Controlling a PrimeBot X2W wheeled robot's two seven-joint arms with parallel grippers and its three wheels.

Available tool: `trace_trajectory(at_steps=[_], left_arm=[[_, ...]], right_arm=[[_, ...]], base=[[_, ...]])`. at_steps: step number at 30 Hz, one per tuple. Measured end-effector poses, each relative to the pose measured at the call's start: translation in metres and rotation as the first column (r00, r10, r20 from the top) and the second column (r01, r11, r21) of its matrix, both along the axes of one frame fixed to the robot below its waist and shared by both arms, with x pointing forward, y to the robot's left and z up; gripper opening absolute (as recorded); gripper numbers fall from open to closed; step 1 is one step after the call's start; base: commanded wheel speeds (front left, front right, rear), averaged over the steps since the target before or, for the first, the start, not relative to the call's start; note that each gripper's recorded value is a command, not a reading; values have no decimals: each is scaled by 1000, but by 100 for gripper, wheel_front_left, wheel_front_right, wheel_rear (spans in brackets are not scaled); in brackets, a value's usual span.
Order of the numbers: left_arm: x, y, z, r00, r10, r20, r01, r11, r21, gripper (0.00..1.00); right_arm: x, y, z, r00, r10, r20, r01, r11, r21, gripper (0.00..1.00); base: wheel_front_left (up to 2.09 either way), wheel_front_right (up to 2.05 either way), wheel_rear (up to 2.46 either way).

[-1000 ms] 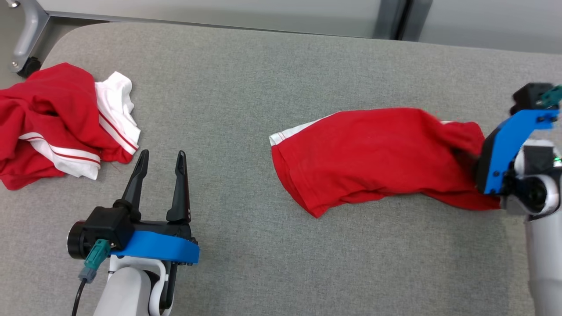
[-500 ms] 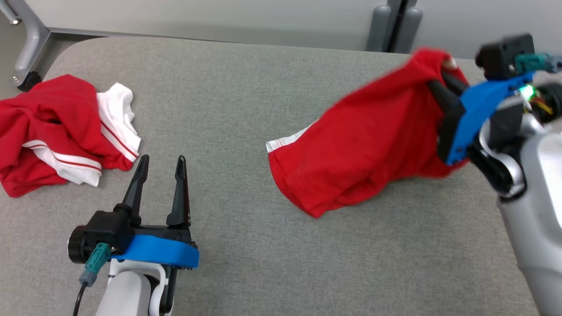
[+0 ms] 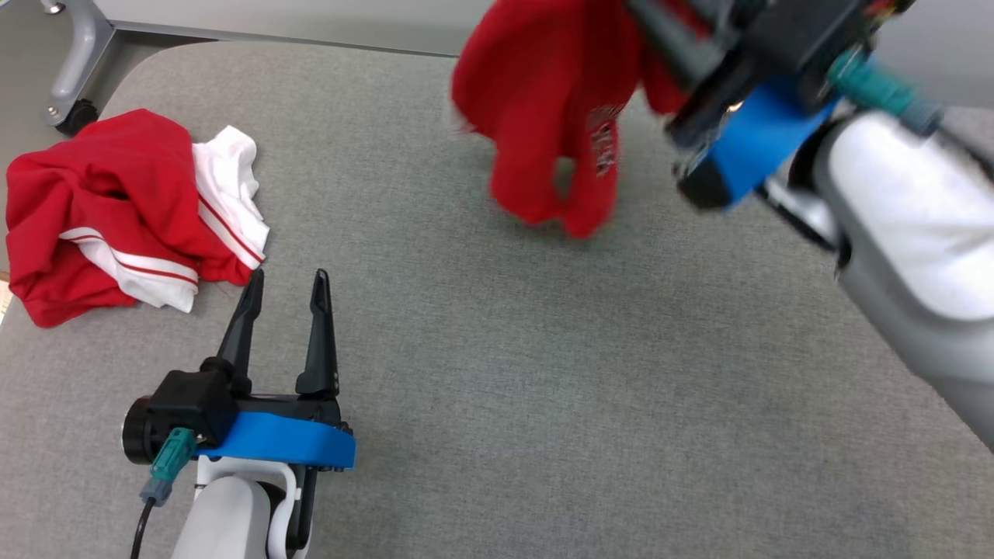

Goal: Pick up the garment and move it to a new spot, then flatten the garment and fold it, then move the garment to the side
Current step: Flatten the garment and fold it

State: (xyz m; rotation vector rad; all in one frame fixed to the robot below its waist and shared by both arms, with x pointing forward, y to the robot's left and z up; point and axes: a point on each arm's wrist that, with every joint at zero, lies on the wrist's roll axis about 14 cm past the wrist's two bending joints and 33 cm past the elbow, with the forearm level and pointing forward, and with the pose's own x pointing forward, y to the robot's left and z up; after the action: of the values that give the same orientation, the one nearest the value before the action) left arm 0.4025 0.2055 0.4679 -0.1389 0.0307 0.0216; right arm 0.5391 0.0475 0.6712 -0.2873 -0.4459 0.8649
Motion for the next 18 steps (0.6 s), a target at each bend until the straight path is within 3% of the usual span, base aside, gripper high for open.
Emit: trace_trajectory(at_steps=[4,9,17,18], left_arm=[[4,-4,-1,1000,-8,2,8,1000,-5,100],[11,-14,-2,999,-41,4,41,999,-9,100],[19,-28,3,996,-88,23,89,996,-5,100],[19,-30,5,995,-92,26,93,996,-5,100]], right_arm=[[-13,-14,-63,993,30,-113,-45,990,-135,0],[-36,-70,-156,926,-68,-372,-34,965,-259,0],[-81,-124,-203,832,-153,-534,-26,949,-313,0],[-86,-127,-205,818,-156,-554,-22,953,-301,56]], base=[[0,0,0],[0,0,0],[0,0,0],[0,0,0]])
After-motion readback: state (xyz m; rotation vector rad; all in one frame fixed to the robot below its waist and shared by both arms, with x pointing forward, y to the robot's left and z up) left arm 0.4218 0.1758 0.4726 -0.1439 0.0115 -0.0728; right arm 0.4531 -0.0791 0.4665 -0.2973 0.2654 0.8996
